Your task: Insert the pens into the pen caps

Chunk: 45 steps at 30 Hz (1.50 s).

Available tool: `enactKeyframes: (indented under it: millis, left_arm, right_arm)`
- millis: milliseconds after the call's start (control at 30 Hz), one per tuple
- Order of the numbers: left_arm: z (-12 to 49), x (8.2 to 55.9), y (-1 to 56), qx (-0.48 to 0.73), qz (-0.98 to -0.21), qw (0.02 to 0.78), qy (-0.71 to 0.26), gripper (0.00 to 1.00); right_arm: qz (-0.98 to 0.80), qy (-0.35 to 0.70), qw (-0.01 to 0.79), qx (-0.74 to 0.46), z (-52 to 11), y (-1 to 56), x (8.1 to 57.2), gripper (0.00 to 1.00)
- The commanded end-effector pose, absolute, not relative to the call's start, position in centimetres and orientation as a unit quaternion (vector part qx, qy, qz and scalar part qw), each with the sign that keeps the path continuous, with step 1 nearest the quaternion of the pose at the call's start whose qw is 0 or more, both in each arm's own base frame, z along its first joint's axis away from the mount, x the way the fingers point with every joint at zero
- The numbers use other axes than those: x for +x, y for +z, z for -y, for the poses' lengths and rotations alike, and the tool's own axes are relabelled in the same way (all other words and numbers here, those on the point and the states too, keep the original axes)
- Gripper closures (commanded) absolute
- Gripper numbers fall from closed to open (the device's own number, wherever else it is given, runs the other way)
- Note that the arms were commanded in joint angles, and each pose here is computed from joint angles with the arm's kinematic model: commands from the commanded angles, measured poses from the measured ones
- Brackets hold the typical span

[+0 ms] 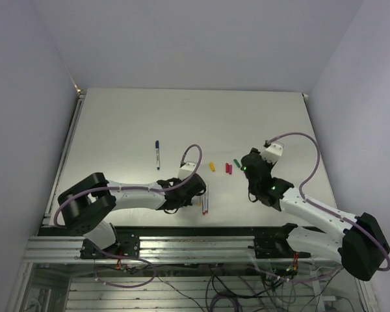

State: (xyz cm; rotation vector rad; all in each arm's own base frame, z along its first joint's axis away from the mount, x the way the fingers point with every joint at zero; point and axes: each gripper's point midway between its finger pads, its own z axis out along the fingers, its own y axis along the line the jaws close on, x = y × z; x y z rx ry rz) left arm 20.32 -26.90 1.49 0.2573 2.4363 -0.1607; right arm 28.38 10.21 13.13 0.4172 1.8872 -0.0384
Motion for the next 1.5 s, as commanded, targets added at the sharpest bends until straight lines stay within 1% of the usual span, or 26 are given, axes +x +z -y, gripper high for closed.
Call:
enactKeyframes:
  millis: [0,33,100,300,433,633,967,1467]
  left_arm:
    - [26.4,18.4,1.7,0.117,-0.938,0.312,-0.093,0.93]
    - [26.3,18.4,2.1,0.114,-0.936,0.318,-0.099,0.93]
    - [26.2,18.5,2.9,0.109,-0.932,0.33,-0.107,0.93]
    - [26.3,18.4,6.5,0.106,-0.917,0.361,-0.132,0.93]
    - [26.2,18.2,8.8,0.101,-0.907,0.377,-0.156,0.93]
    - [26.3,17.7,10.7,0.083,-0.893,0.392,-0.204,0.93]
    - [26.5,17.8,10.7,0.084,-0.892,0.394,-0.205,0.93]
    - [26.6,17.8,10.4,0.082,-0.893,0.391,-0.208,0.93]
  right_arm:
    - [-0.824,0.001,0.541,0.172,-9.0,12.9,31.4,0.52]
    - [-0.835,0.017,0.525,0.166,-9.0,12.4,32.1,0.52]
    - [-0.849,0.016,0.503,0.161,-8.0,11.5,33.3,0.5]
    - [-0.892,-0.001,0.446,0.072,-9.4,8.4,35.6,0.46]
    - [-0.902,-0.004,0.431,0.035,-10.1,6.9,36.3,0.46]
    - [-0.913,0.003,0.408,-0.003,-11.1,4.9,36.6,0.48]
    - [-0.914,0.03,0.403,-0.038,-12.4,4.2,36.4,0.5]
    - [-0.923,0.02,0.38,-0.058,-13.2,2.2,36.6,0.53]
